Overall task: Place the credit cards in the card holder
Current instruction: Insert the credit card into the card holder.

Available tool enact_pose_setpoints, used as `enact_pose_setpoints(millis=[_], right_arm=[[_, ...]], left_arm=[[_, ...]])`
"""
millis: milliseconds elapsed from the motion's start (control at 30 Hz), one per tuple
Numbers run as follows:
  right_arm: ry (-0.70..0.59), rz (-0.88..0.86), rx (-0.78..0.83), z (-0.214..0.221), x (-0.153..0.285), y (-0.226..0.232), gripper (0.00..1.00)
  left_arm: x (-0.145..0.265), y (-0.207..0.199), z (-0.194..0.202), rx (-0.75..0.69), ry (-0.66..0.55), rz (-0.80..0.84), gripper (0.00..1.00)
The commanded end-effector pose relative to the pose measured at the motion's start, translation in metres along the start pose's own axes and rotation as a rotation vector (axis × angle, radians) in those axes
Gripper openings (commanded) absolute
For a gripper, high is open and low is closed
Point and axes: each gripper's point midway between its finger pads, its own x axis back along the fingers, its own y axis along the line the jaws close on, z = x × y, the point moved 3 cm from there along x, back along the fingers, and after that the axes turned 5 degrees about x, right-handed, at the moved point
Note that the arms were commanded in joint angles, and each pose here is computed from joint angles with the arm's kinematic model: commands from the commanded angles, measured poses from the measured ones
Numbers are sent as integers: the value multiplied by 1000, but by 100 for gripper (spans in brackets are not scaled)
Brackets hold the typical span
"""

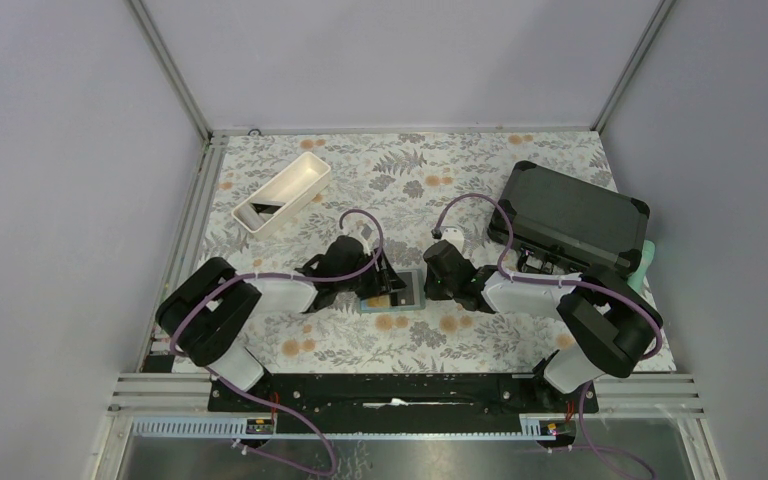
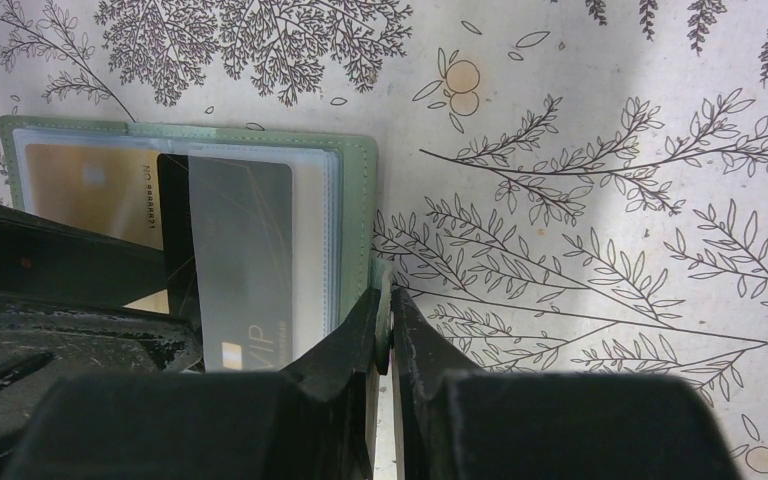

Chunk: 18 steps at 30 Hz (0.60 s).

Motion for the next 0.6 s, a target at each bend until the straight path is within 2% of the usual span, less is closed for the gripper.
enact_pose_setpoints(millis=[0,567], right_arm=[[39,18,20,8,-2,-1,0],[40,17,17,8,-2,-1,0]], left_arm=[[-5,10,4,4,15,-65,53],[-11,-7,8,-19,31,-50,53]])
